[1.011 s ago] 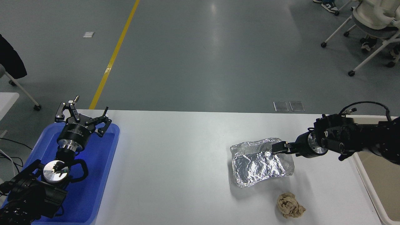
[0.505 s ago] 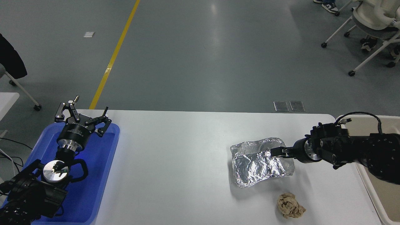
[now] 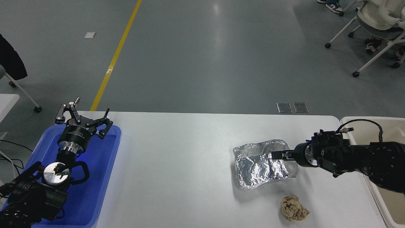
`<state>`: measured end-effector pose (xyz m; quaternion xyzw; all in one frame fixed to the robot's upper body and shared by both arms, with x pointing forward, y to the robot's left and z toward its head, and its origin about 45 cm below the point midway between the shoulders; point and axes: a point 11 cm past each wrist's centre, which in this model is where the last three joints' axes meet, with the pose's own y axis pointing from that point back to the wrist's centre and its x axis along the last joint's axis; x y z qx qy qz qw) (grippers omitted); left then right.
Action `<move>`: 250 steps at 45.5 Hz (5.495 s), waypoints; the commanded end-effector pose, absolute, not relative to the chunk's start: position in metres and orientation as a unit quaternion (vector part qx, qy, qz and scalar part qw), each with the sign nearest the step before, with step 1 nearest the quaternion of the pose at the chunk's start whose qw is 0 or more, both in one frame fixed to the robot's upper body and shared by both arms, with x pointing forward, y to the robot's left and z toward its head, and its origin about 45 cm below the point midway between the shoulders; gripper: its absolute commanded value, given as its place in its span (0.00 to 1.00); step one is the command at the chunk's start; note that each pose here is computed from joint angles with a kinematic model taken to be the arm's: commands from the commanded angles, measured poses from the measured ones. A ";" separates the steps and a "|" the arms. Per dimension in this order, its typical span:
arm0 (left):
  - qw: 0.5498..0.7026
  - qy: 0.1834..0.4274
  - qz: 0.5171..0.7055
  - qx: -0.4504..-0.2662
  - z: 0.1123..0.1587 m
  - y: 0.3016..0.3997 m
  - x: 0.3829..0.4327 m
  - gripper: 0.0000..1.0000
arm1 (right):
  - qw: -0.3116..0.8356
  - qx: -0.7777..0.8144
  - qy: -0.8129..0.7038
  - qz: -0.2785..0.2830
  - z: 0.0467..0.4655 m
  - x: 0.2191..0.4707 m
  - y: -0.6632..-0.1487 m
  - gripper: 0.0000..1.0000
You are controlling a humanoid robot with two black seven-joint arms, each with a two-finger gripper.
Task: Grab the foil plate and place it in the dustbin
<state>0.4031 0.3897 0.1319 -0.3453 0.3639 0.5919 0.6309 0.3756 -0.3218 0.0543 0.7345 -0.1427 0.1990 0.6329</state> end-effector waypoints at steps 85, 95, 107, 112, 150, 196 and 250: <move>0.631 0.364 0.592 -0.345 0.1319 0.3897 0.4031 1.00 | 0.610 0.761 -0.133 0.174 0.400 0.436 -0.307 0.00; 0.631 0.364 0.592 -0.345 0.1319 0.3897 0.4031 1.00 | 0.611 0.761 -0.132 0.175 0.405 0.436 -0.306 0.00; 0.631 0.364 0.592 -0.345 0.1318 0.3896 0.4031 1.00 | 0.620 0.752 -0.145 0.171 0.399 0.439 -0.322 0.00; 0.631 0.364 0.592 -0.345 0.1319 0.3897 0.4031 1.00 | 0.628 0.743 -0.167 0.158 0.392 0.442 -0.348 0.00; 0.631 0.364 0.592 -0.345 0.1319 0.3897 0.4031 1.00 | 0.763 0.530 -0.365 0.057 0.298 0.375 -0.615 0.00; 0.631 0.364 0.592 -0.345 0.1319 0.3897 0.4031 1.00 | 0.783 0.408 -0.464 0.068 0.150 0.275 -0.655 0.00; 0.631 0.364 0.592 -0.345 0.1319 0.3897 0.4031 1.00 | 0.741 0.447 -0.486 0.120 0.145 0.336 -0.600 1.00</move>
